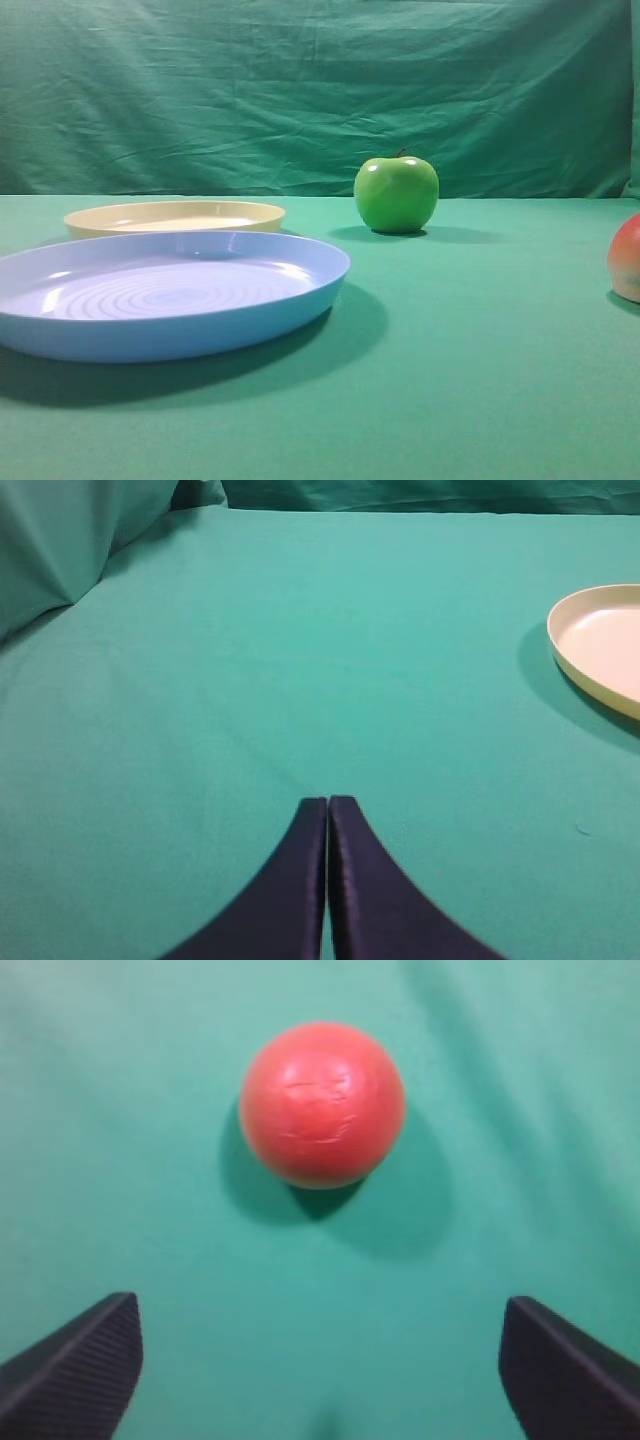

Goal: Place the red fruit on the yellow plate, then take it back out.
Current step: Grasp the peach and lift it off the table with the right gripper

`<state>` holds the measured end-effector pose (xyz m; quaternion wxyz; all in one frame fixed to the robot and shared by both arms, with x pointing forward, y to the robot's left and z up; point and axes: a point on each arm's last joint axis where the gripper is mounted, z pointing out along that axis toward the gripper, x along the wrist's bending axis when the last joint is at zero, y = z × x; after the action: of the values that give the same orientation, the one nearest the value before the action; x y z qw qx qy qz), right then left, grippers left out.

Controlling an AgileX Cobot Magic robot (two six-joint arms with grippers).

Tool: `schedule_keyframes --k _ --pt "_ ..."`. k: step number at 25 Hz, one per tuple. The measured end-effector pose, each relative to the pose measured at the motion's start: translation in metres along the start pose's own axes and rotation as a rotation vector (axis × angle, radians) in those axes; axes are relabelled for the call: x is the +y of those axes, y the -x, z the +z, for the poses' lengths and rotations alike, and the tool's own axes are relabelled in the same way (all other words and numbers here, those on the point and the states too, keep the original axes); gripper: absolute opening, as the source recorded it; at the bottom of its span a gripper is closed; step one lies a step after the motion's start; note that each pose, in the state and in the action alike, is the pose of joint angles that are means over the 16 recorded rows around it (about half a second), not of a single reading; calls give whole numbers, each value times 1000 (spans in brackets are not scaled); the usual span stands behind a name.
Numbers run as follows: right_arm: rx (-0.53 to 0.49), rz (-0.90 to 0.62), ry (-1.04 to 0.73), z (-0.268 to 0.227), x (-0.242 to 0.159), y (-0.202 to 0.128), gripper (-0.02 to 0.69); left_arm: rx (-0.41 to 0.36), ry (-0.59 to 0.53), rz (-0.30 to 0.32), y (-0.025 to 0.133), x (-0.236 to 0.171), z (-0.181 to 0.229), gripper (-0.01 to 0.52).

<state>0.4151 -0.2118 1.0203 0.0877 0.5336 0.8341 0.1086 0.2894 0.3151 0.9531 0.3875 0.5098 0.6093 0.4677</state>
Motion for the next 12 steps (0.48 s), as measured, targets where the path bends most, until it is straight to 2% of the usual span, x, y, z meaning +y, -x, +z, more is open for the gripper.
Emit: schedule_keyframes --k 12 --pt "-28 20 -112 65 41 -3 643 0 0 0 0 0 0 0"
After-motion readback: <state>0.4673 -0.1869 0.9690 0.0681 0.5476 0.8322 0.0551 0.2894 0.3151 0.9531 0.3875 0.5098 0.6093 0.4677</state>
